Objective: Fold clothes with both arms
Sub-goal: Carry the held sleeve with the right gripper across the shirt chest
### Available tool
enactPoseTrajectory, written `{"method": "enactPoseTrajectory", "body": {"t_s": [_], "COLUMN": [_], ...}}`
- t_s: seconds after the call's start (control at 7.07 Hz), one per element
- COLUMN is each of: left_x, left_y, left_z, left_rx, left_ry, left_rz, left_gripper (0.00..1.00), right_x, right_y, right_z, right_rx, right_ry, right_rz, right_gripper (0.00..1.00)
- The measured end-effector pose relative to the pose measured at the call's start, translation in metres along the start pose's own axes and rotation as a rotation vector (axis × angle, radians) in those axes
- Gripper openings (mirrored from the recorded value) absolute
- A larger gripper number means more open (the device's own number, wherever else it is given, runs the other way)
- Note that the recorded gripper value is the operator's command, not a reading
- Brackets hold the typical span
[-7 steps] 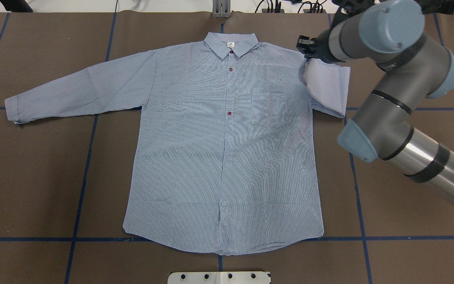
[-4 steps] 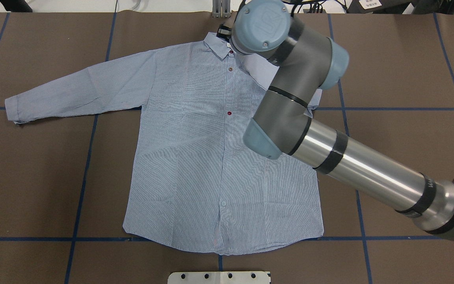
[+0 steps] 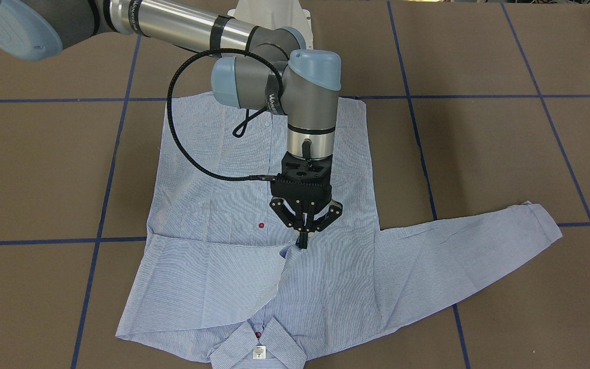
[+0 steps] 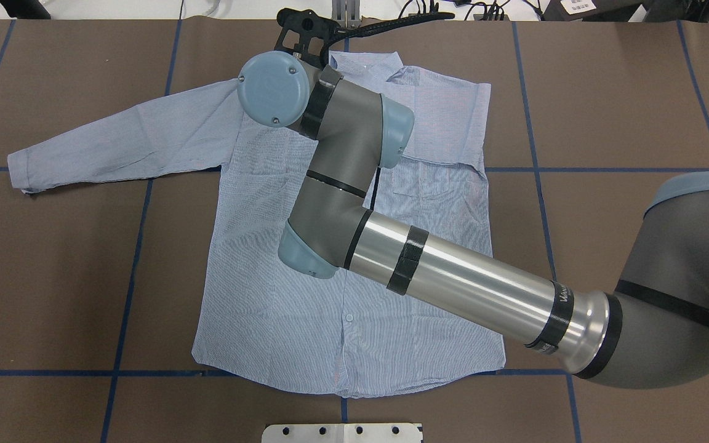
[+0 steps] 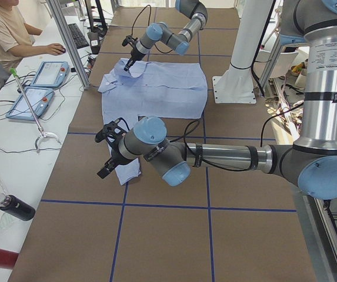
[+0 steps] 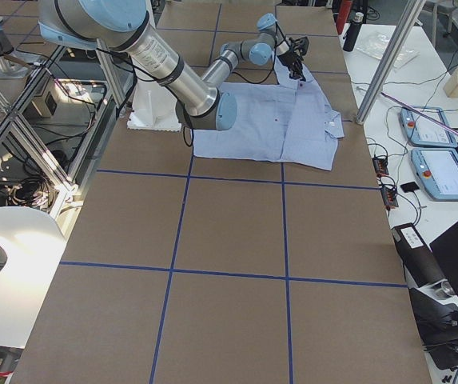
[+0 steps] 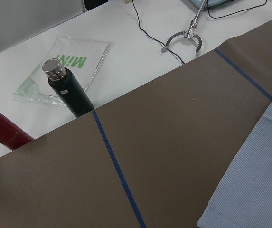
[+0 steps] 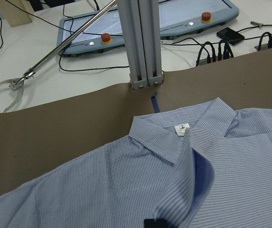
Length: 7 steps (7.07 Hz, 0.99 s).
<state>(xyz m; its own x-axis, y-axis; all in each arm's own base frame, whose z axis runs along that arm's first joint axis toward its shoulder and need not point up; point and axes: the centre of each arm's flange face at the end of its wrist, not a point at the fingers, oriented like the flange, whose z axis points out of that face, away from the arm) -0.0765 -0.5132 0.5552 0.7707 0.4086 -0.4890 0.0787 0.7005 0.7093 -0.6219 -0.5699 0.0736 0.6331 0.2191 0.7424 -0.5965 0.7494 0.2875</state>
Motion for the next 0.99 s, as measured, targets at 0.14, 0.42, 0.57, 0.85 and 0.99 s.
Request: {"method": "enactPoseTrajectory", "body": {"t_s": [0.14,0.42,0.57,0.85,0.99], "left_x": [-0.001,-0.002,-0.002,-0.003,-0.003], "left_y": [0.001,0.002,0.002,0.003,0.004], "left_z": [0.001,0.002,0.002,0.003,0.003], "left_rx": [-0.003,-0.005,-0.006,-0.007,-0.008], "left_ry": [0.000,0.000,-0.001,-0.001,-0.001], "left_rz": [-0.002,-0.004,-0.005,-0.006,-0.007], "left_gripper": [1.00,1.00,1.00,1.00,1.00], "right_x": [-0.013,-0.039,-0.050,-0.081,-0.094], "right_y": [0.016,0.048,0.059,0.067,0.064], "right_z": [0.009,0.018,0.020,0.009,-0.003], "right_rx": [-0.001,-0.006,-0.007,-0.014,-0.014], "right_ry": [0.029,0.070,0.085,0.095,0.085], "right_rz": [-0.031,-0.094,-0.112,-0.123,-0.129], "right_gripper": [0.00,0.09,0.66,0.96,0.98]}}
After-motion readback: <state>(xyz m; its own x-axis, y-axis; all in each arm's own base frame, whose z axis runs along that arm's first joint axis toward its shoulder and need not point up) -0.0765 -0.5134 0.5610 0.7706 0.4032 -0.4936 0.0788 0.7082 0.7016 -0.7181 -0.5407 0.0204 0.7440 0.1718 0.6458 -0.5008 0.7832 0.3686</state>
